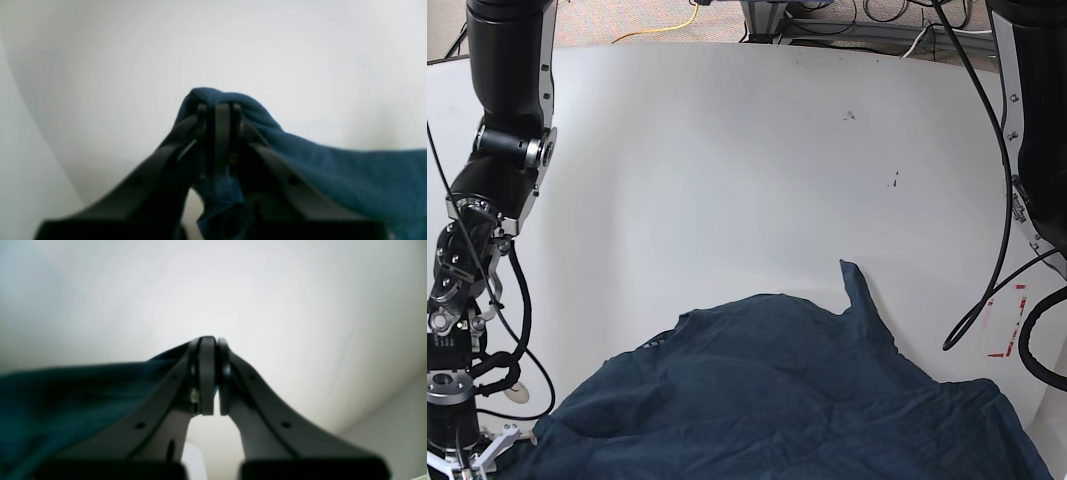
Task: Layout the t-shirt on the table in an organized manner, then fold the t-shirt properly
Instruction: 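Drag the stretched shirt across the table with both grippers, then lay it flat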
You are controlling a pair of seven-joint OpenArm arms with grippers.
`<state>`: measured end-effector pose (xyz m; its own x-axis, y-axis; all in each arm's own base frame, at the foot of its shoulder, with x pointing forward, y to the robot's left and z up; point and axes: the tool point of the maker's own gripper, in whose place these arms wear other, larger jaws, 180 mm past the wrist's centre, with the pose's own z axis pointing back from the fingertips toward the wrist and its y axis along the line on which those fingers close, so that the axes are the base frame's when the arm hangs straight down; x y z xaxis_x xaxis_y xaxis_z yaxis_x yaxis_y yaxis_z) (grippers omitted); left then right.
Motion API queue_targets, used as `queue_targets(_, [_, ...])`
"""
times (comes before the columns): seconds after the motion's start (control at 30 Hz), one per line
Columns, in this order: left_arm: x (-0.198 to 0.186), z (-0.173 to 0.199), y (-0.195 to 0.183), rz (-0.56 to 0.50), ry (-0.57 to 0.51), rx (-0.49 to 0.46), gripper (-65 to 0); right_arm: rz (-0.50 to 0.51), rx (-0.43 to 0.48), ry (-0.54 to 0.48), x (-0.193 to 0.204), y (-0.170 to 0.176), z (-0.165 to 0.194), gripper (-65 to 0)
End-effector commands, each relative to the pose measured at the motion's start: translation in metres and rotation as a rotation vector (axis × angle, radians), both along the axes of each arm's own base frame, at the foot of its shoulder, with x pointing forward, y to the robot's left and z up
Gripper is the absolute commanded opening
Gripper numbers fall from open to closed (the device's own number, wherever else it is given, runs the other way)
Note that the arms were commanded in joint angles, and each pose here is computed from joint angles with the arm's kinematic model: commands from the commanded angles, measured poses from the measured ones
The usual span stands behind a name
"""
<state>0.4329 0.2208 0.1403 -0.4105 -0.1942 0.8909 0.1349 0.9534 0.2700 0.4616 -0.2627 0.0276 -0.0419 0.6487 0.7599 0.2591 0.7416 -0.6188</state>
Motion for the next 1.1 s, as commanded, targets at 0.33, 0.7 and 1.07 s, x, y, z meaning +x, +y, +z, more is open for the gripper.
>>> queue_targets(0.33, [-0.001, -0.057, 0.008, -0.034, 0.114, -0.057, -64.6, -0.013, 0.012, 0.058, -0.04, 0.009, -0.057, -65.0])
queue_targets(0.7, [-0.007, -0.142, 0.0, -0.031, 0.288, -0.026, -64.6, -0.045, 0.115, 0.223, -0.063, 0.003, -0.141, -65.0])
queue_targets(1.07, [-0.033, -0.235, 0.014, 0.005, 0.501, -0.049, -64.6, -0.046, 0.157, 0.422, -0.095, 0.014, -0.223, -65.0])
